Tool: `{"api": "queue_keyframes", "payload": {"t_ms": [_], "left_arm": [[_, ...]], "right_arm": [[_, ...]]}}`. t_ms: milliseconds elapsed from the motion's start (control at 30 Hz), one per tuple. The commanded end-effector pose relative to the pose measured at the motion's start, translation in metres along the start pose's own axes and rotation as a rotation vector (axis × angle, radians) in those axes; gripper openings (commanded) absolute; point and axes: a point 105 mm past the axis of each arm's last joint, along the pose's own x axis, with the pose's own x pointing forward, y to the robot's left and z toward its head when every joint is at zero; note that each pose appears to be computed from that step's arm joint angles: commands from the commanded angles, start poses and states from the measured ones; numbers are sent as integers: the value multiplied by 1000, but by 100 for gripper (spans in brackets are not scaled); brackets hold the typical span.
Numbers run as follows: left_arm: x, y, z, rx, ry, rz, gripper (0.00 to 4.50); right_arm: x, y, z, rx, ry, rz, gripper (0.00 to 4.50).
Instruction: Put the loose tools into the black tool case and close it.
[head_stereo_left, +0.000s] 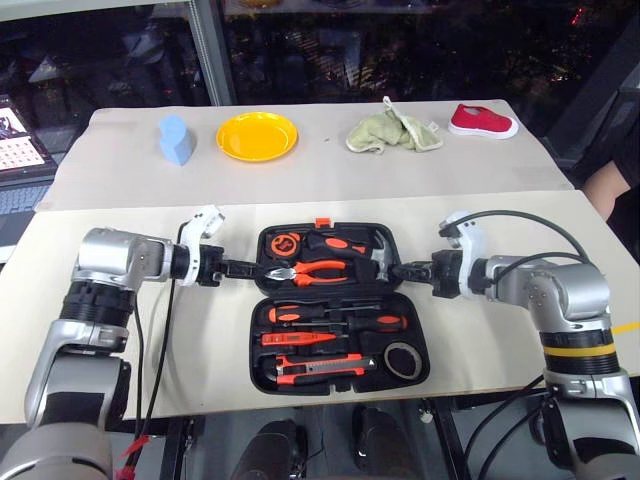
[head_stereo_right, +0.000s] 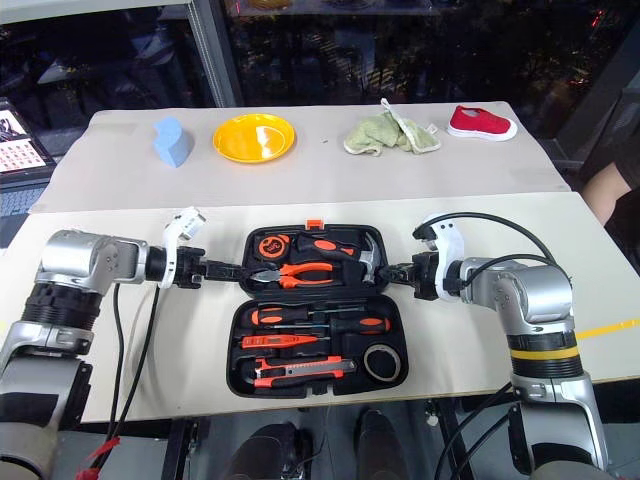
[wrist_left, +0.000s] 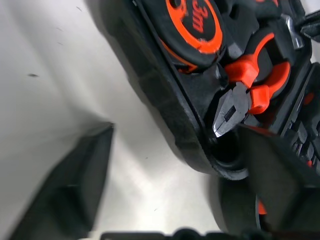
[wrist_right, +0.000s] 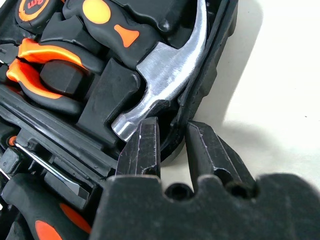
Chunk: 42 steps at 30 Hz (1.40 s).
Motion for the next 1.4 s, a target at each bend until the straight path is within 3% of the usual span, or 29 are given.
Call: {"api": "queue_keyframes", "payload": {"t_ms": [33,133,267,500,667,833,1100,1400], "left_arm": [[1,1,3,5,2,19,230],[1,-2,5,-7,-6,1,114],[3,-7,6,-6,-7,-17,3],[7,-25,6,14,-35,-109,1],[7,-36,20,115,-140,-130,1],[13,-53,63,306,-368,-58,1],[18,-79,64,486,-514,-69,1],[17,-67,60,663,-670,181,1]], "right_arm": [[-1,10,18,-44,-61,43,2],[0,11,20,-43,-68,48,0],[1,14,19,-48,-66,59,0],[-4,24,31,-65,-130,98,0],[-12,39,53,-150,-247,133,0],[-24,33,83,-226,-409,21,0],[-20,30,61,-414,-399,-63,0],[-27,22,37,-740,-480,-252,0]]}}
